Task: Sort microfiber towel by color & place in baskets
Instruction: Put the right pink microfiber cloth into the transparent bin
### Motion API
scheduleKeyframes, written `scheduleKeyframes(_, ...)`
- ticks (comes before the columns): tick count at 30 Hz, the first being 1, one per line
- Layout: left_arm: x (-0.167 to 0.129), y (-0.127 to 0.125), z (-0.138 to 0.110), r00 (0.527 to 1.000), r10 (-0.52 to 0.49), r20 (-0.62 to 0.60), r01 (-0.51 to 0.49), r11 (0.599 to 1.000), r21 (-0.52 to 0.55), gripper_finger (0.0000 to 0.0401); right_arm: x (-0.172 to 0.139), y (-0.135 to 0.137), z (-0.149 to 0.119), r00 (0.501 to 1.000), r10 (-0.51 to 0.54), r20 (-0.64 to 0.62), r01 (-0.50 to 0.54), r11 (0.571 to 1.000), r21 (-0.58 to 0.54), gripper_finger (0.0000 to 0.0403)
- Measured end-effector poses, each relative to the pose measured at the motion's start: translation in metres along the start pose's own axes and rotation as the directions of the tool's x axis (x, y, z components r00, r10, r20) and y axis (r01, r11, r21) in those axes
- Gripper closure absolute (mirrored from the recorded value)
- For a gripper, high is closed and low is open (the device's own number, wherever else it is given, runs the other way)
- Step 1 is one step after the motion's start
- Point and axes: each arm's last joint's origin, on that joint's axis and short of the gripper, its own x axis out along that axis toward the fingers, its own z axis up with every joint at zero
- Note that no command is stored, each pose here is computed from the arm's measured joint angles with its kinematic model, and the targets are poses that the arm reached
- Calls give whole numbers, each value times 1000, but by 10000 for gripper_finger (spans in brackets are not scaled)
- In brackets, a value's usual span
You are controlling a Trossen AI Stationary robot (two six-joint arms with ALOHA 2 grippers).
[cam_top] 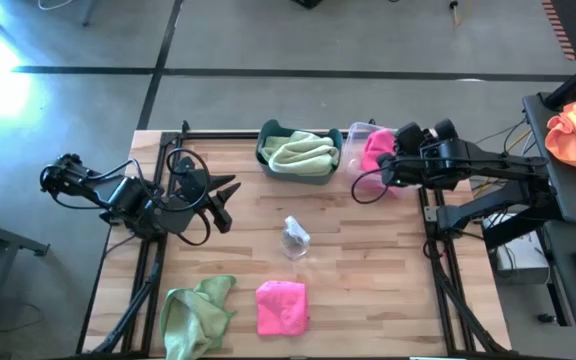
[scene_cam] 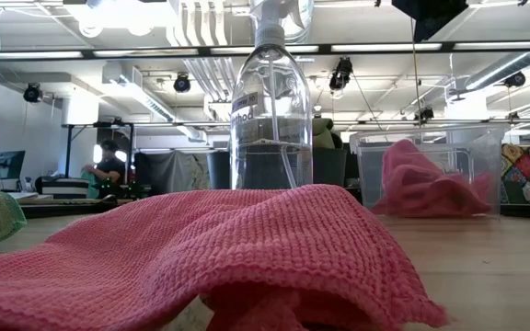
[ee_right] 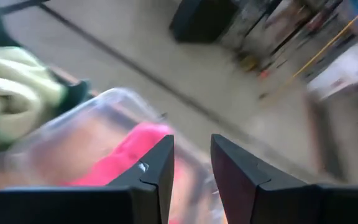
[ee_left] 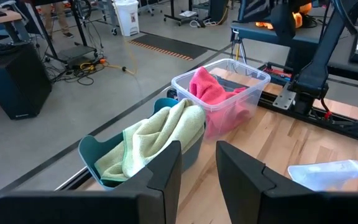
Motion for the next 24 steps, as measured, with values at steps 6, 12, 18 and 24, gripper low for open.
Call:
scheduleKeyframes(6,0,0,0,1000,0,0,0,1000,0,315,-1,18,-3,907,332,-258,-325,943,72,320)
scheduleKeyframes(12,0,0,0,1000,0,0,0,1000,0,315,-7,51,-4,669,621,-408,-636,763,118,323)
scheduleKeyframes(18,0,0,0,1000,-11,-8,12,1000,2,315,-18,93,-8,445,747,-494,-800,580,157,323)
scheduleKeyframes(24,0,1,-2,999,-22,-31,23,999,23,315,-25,136,-20,382,740,-554,-835,533,137,323)
